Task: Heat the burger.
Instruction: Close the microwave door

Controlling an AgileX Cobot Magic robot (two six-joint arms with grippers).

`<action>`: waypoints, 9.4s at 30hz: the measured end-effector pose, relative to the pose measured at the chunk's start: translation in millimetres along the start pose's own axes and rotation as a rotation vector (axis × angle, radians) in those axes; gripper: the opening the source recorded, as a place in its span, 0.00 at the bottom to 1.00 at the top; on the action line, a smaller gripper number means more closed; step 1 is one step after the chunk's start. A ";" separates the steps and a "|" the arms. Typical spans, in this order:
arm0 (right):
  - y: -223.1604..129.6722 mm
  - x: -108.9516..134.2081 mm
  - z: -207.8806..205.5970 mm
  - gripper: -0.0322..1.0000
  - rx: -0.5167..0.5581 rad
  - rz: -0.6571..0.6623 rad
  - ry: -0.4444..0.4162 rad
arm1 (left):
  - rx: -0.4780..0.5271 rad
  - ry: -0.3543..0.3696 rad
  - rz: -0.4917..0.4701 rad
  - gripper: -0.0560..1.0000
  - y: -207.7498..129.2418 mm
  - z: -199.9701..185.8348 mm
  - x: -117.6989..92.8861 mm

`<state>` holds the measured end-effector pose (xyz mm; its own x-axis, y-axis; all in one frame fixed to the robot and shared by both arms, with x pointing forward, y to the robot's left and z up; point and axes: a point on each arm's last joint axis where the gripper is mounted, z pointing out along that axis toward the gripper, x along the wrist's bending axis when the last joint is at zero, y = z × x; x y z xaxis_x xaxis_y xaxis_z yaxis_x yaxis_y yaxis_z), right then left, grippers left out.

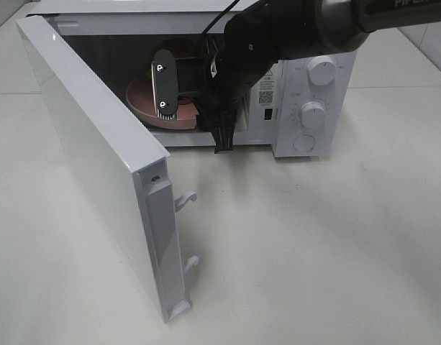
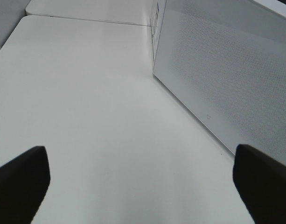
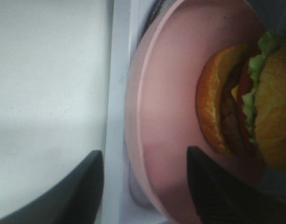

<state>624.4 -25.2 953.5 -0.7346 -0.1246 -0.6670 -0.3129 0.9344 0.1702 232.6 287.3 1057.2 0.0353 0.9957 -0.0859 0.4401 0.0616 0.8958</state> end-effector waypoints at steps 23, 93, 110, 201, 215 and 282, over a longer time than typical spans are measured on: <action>-19.5 13.5 -54.7 0.82 -0.016 0.188 -0.039 | 0.000 0.000 0.000 0.99 0.0 0.0 0.0; -98.3 138.0 -310.9 0.77 0.225 1.249 -0.030 | 0.000 0.000 0.000 0.99 0.0 0.0 0.0; -130.4 180.5 -365.9 0.77 0.126 1.488 -0.343 | 0.000 0.000 0.000 0.99 0.0 0.0 0.0; -123.6 249.4 -403.3 0.77 -0.073 1.707 -0.733 | -0.003 -0.017 -0.009 0.99 -0.4 -0.5 -1.6; -123.6 249.4 -403.3 0.77 -0.073 1.707 -0.733 | -0.009 -0.115 -0.103 0.99 34.5 27.0 -7.1; -123.6 249.4 -403.3 0.77 -0.074 1.708 -0.732 | -0.234 -0.039 0.079 0.05 44.0 220.8 28.4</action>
<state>237.1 -306.3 1058.7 0.1250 0.9869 0.1018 0.3560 -0.1404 0.9239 451.0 303.0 997.9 0.0980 0.9949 -0.0242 0.2147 0.0026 0.9767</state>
